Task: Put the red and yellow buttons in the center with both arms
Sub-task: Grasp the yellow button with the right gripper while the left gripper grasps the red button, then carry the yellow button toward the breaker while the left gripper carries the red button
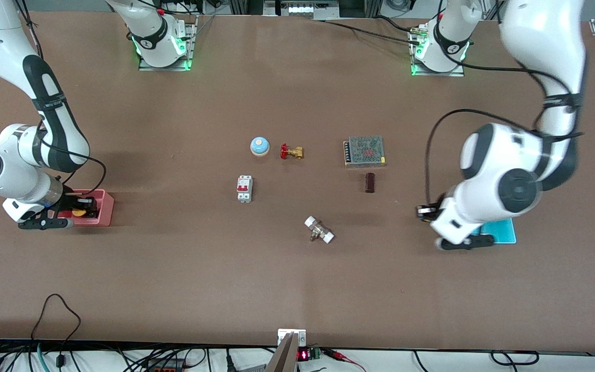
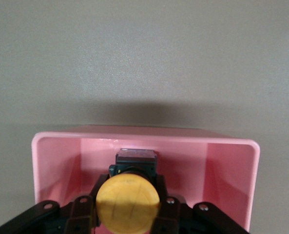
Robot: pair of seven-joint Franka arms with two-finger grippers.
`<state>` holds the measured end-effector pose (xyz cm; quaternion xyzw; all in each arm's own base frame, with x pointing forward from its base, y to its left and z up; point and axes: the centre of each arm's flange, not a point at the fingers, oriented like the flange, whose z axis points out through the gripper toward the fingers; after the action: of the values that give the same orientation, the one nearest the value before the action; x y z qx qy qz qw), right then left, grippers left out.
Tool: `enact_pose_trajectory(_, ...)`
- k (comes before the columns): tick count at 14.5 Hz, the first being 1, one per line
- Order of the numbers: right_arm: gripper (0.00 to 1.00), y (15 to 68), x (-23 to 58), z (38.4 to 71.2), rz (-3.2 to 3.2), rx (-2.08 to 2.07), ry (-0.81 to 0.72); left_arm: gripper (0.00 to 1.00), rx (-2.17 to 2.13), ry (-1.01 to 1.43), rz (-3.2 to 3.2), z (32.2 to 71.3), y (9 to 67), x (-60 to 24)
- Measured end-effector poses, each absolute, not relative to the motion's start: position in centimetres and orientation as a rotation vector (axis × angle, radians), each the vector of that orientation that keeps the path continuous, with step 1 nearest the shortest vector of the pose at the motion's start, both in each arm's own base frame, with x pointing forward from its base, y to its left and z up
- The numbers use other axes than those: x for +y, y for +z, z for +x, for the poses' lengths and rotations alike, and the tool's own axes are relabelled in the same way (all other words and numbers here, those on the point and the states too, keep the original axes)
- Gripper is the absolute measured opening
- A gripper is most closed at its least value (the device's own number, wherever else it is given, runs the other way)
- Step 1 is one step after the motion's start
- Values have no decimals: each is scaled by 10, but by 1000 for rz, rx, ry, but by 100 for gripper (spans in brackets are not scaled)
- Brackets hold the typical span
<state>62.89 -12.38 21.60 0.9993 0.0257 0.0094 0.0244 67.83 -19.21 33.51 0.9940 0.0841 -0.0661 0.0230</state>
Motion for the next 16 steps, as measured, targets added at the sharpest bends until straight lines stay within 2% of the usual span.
enact_pose_trajectory(6, 41, 220, -124, 631, 3089, 79, 42, 39, 449, -83, 3031, 668, 241, -289)
enact_pose_trajectory(11, 41, 258, -124, 634, 3084, 79, 32, 39, 491, -93, 3040, 670, 216, -283)
enact_pose_trajectory(14, 41, 311, -106, 629, 3089, 105, -32, 61, 501, -90, 3039, 671, 217, -281)
enact_pose_trajectory(16, 41, 357, -67, 622, 3100, 102, -78, 81, 506, -87, 3038, 672, 217, -279)
